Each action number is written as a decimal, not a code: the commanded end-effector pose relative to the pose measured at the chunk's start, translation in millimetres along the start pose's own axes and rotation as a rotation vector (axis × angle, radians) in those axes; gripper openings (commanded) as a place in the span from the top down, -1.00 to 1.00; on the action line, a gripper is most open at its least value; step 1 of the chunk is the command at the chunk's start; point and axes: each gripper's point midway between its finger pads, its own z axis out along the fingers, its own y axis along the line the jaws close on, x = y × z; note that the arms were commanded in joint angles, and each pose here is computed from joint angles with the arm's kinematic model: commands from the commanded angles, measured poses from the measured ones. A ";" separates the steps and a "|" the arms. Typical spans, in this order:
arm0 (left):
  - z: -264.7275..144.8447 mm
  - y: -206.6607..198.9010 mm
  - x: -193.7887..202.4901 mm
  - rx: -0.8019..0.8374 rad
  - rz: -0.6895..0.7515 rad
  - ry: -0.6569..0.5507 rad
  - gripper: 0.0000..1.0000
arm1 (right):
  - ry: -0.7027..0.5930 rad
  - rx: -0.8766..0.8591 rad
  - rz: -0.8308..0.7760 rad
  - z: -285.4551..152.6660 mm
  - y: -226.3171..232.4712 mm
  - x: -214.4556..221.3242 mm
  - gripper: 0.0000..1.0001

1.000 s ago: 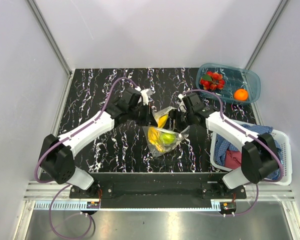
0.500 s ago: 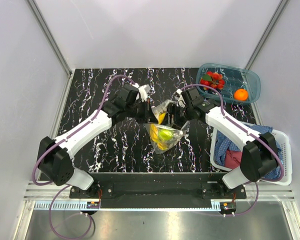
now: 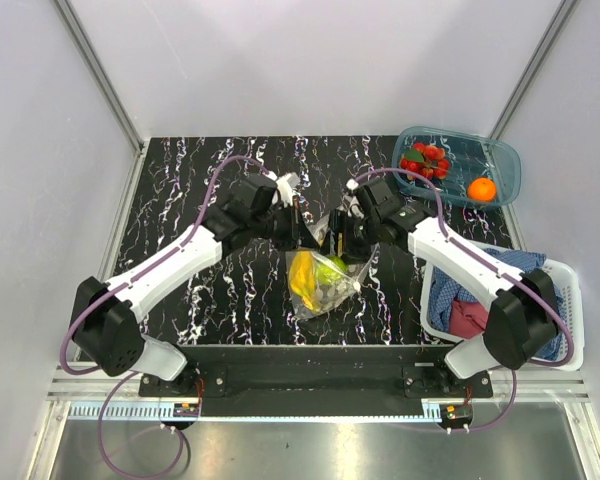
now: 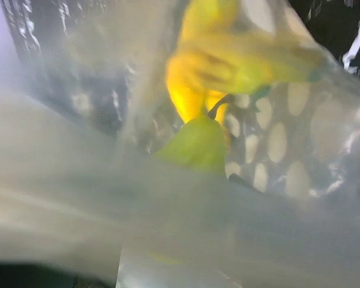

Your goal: Open the zip-top bag and remove the fake food

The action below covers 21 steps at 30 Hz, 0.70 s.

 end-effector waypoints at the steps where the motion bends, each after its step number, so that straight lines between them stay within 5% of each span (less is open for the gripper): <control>1: -0.8 -15.5 21.3 0.065 0.014 0.041 1.00 | -0.177 -0.013 -0.035 -32.1 31.5 -42.1 0.99; 10: -4.4 -17.2 15.2 -0.007 0.044 -0.010 1.00 | -0.231 0.013 0.033 -64.9 48.4 -55.0 0.99; 21: -24.7 36.8 0.9 -0.204 0.064 -0.075 1.00 | -0.414 0.109 -0.036 -134.3 41.3 -88.5 1.00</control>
